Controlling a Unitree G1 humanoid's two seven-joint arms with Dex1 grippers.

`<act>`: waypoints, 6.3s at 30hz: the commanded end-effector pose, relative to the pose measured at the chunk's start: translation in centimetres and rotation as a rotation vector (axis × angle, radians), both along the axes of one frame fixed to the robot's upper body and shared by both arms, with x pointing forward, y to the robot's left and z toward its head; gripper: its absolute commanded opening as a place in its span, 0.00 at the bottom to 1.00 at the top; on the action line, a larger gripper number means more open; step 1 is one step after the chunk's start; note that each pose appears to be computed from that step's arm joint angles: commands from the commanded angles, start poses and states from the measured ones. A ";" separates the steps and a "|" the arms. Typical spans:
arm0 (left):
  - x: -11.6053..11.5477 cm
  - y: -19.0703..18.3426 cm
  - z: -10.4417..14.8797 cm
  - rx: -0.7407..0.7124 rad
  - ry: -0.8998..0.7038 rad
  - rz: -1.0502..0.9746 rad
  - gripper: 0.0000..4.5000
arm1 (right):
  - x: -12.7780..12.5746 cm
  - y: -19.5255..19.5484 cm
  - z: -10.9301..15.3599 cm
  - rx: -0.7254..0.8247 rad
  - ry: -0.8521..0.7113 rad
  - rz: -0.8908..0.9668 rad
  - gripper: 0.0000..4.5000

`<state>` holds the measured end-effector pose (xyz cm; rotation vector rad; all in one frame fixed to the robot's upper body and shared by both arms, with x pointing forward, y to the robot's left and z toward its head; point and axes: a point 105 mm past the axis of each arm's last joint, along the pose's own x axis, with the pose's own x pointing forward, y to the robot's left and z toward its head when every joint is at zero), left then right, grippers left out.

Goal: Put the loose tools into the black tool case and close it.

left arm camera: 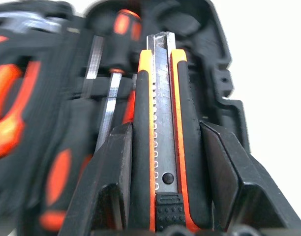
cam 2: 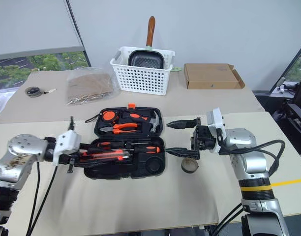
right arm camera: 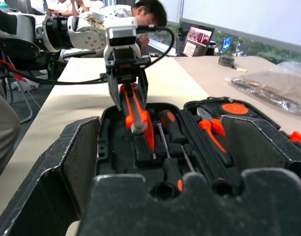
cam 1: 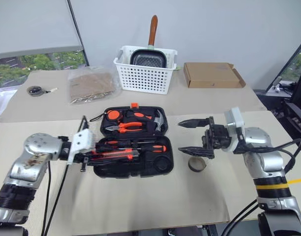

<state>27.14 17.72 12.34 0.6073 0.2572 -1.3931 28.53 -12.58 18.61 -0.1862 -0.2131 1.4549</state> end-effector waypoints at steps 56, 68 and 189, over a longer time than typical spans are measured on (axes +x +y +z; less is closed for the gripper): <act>0.0 -3.3 1.9 -0.242 -0.080 0.002 0.99 | -0.5 -0.8 1.2 -0.015 -0.054 -0.026 1.00; 0.8 -3.5 2.6 -0.329 -0.126 0.042 0.85 | -0.7 -0.8 1.0 -0.007 -0.046 -0.034 1.00; -4.9 -3.2 5.6 -0.123 0.084 -0.090 1.00 | -2.3 -2.6 -5.6 -0.628 0.104 -0.299 0.01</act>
